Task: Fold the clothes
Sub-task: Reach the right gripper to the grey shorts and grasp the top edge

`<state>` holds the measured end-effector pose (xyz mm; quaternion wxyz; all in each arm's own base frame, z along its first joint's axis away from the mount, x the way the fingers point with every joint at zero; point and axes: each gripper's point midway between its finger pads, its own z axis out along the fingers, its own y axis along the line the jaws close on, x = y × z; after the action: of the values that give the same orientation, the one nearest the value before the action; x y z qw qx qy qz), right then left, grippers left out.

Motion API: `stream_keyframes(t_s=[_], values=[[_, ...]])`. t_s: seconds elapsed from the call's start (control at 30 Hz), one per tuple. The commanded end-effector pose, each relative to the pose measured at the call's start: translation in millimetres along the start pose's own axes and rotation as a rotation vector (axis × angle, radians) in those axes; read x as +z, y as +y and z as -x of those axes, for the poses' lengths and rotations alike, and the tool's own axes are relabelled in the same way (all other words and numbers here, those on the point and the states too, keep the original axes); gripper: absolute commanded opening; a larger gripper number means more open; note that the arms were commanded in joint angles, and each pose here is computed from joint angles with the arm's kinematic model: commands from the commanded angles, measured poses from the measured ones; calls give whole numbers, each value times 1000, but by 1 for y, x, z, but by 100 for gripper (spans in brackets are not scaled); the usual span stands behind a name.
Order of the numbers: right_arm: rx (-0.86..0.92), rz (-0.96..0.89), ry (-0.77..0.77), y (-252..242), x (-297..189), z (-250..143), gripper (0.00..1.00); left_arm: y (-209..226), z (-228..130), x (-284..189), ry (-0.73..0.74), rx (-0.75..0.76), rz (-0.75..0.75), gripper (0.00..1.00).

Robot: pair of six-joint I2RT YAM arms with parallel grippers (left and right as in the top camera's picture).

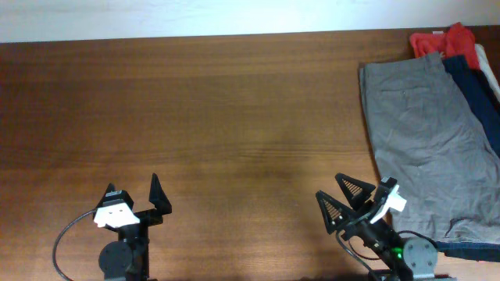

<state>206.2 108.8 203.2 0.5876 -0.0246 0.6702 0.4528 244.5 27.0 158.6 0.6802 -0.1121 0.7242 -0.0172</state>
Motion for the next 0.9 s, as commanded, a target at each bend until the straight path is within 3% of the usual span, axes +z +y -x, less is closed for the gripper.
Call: stream_keyframes(t_s=[0.0,0.13,0.23,0.4,0.47,0.5,0.67,0.87], values=[[-17,126,-115,33,-5,31,98,1,-1,0,0,-2,4,99],[-76,29,-286,39,-9,84,98,1,-1,0,0,-2,4,99],[-174,-131,-228,21,10,109,98,1,-1,0,0,-2,4,99],[-282,-607,76,-77,66,155,98,1,-1,0,0,-2,4,99],[-294,-714,169,-104,81,167,98,1,-1,0,0,-2,4,99],[-303,-823,288,-136,96,175,98,1,-1,0,0,-2,4,99],[-325,-1238,506,-233,108,200,98,1,-1,0,0,-2,4,99],[-459,-1391,783,-323,113,155,98,1,-1,0,0,-2,4,99]])
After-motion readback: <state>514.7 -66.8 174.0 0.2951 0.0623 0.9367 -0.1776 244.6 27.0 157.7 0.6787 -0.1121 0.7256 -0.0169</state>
